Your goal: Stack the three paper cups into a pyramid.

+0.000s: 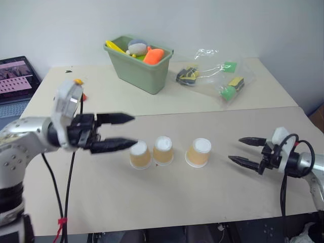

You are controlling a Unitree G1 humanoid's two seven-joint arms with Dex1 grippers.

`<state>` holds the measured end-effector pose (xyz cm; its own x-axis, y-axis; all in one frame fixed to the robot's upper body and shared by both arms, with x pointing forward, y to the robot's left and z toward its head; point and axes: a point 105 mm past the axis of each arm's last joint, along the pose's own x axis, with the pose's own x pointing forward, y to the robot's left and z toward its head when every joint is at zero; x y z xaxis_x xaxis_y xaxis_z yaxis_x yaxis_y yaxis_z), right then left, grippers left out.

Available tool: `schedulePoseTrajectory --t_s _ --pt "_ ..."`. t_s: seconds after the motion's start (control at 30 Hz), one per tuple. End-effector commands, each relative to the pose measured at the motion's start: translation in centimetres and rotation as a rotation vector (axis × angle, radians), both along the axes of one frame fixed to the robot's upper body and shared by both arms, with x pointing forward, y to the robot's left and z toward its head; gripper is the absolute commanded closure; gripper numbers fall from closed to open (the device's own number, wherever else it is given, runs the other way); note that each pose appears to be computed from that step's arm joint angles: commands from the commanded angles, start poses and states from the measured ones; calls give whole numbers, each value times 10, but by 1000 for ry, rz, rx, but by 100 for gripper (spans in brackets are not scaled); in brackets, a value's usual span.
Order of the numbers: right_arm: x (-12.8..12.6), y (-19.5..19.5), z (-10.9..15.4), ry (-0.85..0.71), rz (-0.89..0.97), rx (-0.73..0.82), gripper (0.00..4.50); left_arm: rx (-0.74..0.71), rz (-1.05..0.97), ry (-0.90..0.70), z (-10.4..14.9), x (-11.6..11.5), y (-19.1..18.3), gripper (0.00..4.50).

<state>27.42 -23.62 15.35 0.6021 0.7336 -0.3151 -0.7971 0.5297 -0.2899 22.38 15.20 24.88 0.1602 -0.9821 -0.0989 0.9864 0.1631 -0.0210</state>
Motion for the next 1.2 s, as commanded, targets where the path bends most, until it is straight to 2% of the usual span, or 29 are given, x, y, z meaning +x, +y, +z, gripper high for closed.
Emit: schedulePoseTrajectory --t_s 0.03,0.17,0.3,0.63,0.93,1.2 --pt "-9 27 21 -71 92 16 0 85 58 -137 -17 0 7 4" --pt "-17 58 27 -75 161 77 0 135 145 -213 -38 8 18 4" --pt "-16 68 30 -66 161 128 0 133 216 -245 -51 12 26 4" --pt "2 60 26 -57 113 157 0 90 327 -249 -61 17 34 4" --pt "3 72 5 -14 157 154 0 86 359 -250 -59 19 37 4" --pt "9 78 -3 -8 165 169 0 82 378 -251 -57 18 38 4"
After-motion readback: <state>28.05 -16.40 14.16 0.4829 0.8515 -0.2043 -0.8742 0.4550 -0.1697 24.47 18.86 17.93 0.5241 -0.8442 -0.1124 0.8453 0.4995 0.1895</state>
